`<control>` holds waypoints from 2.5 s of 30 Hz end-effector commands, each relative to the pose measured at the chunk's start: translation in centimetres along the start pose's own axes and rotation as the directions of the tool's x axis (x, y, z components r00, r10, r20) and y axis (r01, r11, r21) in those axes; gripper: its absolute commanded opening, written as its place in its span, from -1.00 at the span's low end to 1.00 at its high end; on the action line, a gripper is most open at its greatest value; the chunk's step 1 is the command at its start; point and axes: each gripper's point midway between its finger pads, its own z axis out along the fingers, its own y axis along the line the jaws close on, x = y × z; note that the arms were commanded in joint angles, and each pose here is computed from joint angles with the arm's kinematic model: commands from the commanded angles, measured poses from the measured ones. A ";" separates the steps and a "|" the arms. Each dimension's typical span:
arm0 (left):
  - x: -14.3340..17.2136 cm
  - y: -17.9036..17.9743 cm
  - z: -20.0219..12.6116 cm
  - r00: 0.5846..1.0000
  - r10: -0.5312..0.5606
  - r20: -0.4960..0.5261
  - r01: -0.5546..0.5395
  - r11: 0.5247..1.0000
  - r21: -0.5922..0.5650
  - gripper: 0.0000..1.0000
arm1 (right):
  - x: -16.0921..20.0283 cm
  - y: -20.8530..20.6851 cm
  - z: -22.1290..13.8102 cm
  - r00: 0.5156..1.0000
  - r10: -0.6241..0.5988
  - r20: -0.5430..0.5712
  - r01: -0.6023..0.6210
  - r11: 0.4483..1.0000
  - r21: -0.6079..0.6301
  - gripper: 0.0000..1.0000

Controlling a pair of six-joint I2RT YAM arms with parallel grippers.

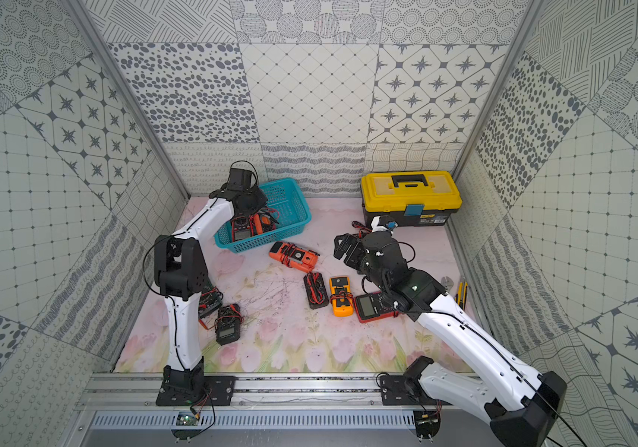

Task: Put the multimeter into the basket
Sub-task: Adjust the multimeter in the basket, then pick up the multimeter from the center of the board.

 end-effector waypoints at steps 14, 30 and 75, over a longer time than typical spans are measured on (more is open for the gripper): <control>2.4 10.0 -0.2 0.985 0.076 -0.155 -0.132 0.909 -0.396 -0.58 | -0.3 -0.3 0.2 0.999 0.025 0.024 -0.026 1.000 0.009 0.97; 5.5 7.8 3.5 0.956 0.080 -0.281 -0.162 0.946 -0.280 -0.61 | -0.6 0.3 0.5 1.000 0.009 0.022 -0.009 1.000 -0.002 0.97; 9.2 11.7 -22.0 0.995 0.050 0.081 -0.043 0.995 -0.087 0.98 | 20.5 -1.9 10.5 0.603 -0.408 -0.686 0.536 0.844 -0.031 0.72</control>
